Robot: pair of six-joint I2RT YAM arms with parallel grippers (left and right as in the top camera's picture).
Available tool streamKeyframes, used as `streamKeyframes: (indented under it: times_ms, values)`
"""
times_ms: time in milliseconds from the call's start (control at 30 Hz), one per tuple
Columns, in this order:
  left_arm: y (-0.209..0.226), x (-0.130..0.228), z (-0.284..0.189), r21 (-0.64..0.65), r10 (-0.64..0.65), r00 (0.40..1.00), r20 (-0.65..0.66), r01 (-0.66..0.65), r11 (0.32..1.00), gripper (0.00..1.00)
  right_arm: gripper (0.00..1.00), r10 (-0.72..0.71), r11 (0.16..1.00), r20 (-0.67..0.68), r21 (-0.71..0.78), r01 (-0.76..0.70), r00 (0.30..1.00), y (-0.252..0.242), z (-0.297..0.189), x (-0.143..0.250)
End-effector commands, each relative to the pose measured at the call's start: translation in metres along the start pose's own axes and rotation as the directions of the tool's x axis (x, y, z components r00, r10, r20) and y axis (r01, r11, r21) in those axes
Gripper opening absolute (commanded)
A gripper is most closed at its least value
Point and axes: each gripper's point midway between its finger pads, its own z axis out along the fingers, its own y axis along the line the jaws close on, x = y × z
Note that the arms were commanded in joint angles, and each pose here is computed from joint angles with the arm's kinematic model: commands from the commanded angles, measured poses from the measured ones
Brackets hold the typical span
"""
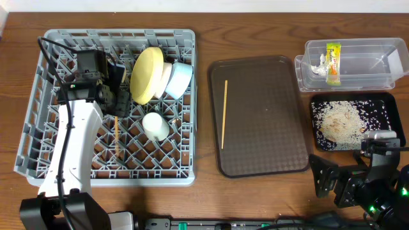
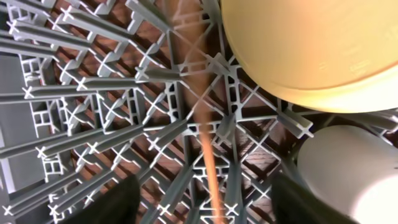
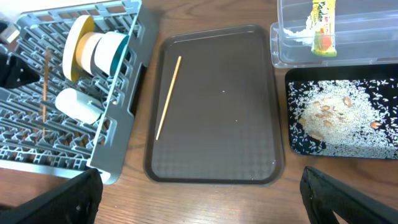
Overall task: Sort waste into correct bins and load items into the dishwasher
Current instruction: 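Lower the chopstick into the rack near the white cup, then release the chopstick and move the left gripper back to the tray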
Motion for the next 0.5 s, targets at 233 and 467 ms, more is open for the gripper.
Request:
streamKeyframes:
  times_ms: [233,467]
  values:
    - [-0.001,-0.024,-0.033,0.034,-0.095,0.989,0.116,0.092,0.995,0.73,0.99,-0.022,1.000,0.028,-0.021,0.023,0.999,0.005,-0.010,-0.006]
    - [-0.051,-0.043,-0.113,0.175,-0.057,0.933,0.356,-0.007,0.984,0.73,0.99,-0.025,0.999,0.075,-0.033,0.027,0.997,0.009,-0.022,-0.015]
